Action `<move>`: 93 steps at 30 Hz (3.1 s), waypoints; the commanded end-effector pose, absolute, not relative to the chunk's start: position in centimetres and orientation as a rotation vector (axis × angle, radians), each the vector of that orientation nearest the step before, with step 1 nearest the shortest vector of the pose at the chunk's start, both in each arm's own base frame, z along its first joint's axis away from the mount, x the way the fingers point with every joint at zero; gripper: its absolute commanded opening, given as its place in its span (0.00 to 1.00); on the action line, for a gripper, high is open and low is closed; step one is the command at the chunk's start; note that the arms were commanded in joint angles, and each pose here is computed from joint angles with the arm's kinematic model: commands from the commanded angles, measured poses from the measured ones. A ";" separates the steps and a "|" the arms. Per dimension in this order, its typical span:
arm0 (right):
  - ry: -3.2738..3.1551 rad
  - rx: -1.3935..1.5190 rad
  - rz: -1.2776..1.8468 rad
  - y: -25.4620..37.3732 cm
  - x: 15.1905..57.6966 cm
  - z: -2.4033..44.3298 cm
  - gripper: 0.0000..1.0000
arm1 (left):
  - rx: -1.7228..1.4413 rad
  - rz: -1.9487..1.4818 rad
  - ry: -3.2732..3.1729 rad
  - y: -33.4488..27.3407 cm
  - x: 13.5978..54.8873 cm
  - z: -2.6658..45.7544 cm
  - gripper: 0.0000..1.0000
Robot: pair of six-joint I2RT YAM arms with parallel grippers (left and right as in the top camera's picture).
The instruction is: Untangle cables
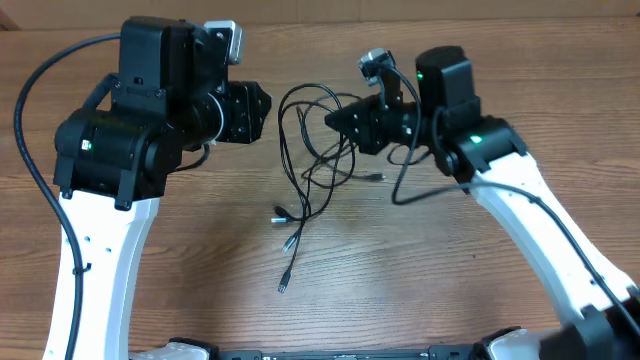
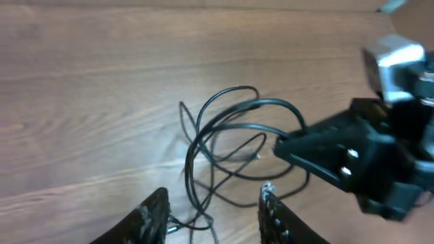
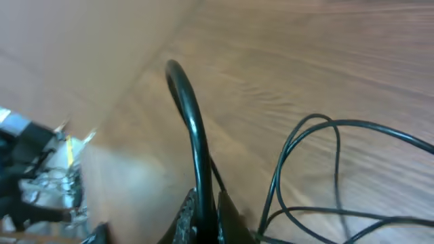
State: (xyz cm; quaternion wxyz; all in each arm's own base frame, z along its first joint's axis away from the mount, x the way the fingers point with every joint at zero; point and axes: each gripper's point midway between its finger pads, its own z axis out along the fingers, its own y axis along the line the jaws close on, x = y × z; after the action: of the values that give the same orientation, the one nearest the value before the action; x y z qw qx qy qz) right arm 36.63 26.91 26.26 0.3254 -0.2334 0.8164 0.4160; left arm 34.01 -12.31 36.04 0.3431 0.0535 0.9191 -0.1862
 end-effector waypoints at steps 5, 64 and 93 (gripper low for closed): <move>2.086 -0.630 1.055 29.0 39.1 24.7 0.04 | 0.140 -0.369 2.474 -10.3 34.7 31.8 0.36; 2.213 -0.540 0.961 28.2 39.6 21.9 1.00 | 0.702 -0.842 2.380 -17.1 31.8 26.7 0.42; 2.612 -1.106 0.499 21.2 33.1 9.5 1.00 | 0.685 -1.090 2.418 -18.6 28.8 27.4 0.46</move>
State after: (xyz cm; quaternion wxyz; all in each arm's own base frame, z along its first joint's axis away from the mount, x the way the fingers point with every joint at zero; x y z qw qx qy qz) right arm 32.71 21.36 10.86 0.1390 -0.3648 0.9022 0.1833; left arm 29.39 -18.31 27.15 0.2089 0.2482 0.8697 -0.3720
